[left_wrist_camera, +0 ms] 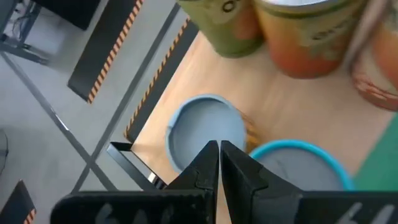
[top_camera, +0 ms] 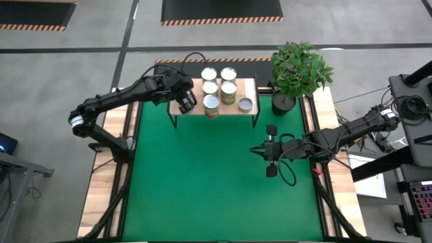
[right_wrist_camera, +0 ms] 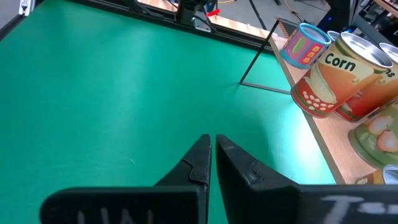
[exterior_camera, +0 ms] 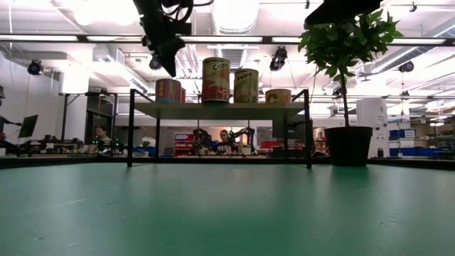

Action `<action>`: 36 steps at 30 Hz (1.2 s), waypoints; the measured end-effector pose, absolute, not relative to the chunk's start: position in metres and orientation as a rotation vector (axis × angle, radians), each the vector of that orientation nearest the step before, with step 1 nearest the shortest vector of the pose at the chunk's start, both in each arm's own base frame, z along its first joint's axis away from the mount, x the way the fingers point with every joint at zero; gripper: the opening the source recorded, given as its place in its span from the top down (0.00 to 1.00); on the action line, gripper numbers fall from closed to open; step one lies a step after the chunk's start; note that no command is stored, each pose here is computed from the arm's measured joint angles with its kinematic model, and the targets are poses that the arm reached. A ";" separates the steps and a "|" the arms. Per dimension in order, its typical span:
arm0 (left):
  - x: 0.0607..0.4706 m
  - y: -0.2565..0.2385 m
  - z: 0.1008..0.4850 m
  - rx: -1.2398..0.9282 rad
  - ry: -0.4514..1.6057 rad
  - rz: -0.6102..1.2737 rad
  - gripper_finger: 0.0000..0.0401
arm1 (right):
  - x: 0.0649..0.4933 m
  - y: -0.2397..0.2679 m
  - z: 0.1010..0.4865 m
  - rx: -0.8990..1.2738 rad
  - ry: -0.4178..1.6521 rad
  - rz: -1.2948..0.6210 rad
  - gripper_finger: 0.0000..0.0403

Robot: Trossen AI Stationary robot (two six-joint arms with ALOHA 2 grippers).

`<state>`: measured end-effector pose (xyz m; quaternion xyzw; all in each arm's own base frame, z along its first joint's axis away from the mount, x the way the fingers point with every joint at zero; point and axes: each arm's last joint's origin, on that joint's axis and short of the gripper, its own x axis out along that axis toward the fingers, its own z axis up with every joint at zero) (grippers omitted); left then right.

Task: Pick and place cans onto a shelf
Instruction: Adjust the canned goods on the shelf

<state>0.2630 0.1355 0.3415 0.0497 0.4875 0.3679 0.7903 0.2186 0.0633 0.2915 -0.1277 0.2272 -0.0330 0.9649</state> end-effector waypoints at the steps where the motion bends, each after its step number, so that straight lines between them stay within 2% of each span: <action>1: 0.263 0.139 0.340 0.101 1.049 0.797 1.00 | 0.219 0.063 0.292 -0.258 0.460 -0.066 0.97; 9: 0.263 0.162 0.323 0.081 1.104 0.839 1.00 | 0.219 0.063 0.291 -0.258 0.461 -0.067 0.97; 18: 0.269 0.166 0.313 0.099 1.153 0.818 1.00 | 0.219 0.063 0.291 -0.258 0.461 -0.067 0.97; 31: 0.268 0.157 0.333 0.079 1.086 0.828 1.00 | 0.219 0.063 0.291 -0.258 0.461 -0.067 0.97; 36: 0.266 0.133 0.342 0.024 1.093 0.696 1.00 | 0.219 0.063 0.291 -0.258 0.460 -0.067 0.97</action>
